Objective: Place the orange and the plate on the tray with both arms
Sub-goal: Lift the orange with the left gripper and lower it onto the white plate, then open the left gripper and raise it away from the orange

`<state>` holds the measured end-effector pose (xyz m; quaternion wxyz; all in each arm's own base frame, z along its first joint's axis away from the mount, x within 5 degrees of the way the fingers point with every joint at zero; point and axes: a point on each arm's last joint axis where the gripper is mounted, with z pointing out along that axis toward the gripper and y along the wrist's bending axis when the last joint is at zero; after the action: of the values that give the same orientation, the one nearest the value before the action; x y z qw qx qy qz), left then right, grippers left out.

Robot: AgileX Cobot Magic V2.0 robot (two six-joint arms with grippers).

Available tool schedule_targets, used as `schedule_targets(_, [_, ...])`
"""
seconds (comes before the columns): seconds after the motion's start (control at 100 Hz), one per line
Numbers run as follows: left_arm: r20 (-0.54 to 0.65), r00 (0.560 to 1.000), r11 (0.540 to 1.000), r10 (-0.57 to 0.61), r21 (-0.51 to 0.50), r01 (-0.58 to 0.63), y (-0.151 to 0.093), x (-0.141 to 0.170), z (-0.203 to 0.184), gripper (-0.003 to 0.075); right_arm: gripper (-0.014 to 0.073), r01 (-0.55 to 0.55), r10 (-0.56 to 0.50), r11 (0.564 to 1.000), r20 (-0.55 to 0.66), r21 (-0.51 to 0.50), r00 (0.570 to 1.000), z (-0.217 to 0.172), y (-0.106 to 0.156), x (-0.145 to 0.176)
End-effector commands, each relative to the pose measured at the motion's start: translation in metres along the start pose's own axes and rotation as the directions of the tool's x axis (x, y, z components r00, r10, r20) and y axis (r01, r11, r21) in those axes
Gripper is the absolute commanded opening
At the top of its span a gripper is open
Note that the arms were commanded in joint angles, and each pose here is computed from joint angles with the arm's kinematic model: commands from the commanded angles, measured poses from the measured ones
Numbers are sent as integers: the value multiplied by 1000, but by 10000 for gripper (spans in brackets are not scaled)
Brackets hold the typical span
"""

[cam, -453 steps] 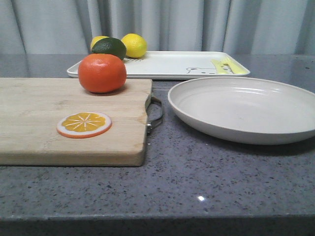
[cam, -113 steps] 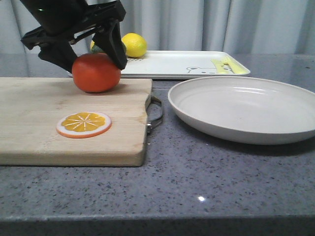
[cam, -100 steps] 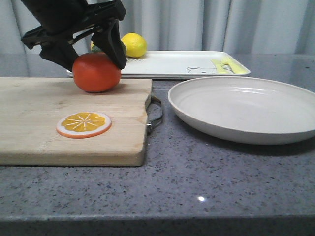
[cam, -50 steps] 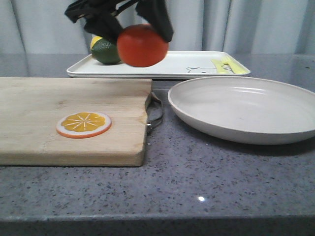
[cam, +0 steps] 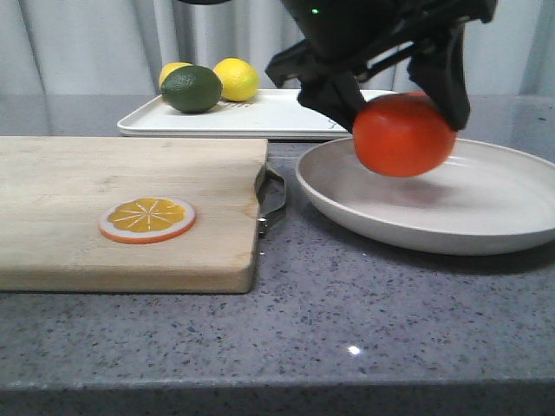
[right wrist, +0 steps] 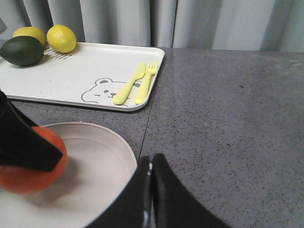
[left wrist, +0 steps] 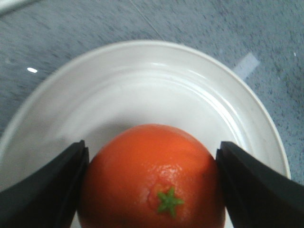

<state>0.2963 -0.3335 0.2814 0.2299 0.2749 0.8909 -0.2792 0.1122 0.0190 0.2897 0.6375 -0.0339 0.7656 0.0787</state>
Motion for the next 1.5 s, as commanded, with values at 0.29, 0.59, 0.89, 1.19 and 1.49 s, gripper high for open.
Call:
schedule_targets(0.29, [62,998,999,23,37,-26,-17,-11,-19,323,-64,5,-4,1000,100,-9,995,0,1,-17])
schedule_targets(0.59, [38,997,998,61,-2,-61,-13,-8,-14,323,-64,5,-4,1000,100,-9,995,0,1,-17])
schedule_targets(0.89, [17,996,996,92,-16,-91,-11,-6,-14,463,-64,5,-4,1000,100,-9,995,0,1,-17])
schedule_targets(1.19, [55,992,993,117,-9,-117,-16,-15,-21,592,-64,5,-4,1000,99,-9,995,0,1,-17])
schedule_targets(1.49, [87,987,991,132,3,-133,-23,-29,-37,590,-64,5,-4,1000,96,-8,995,0,1,-17])
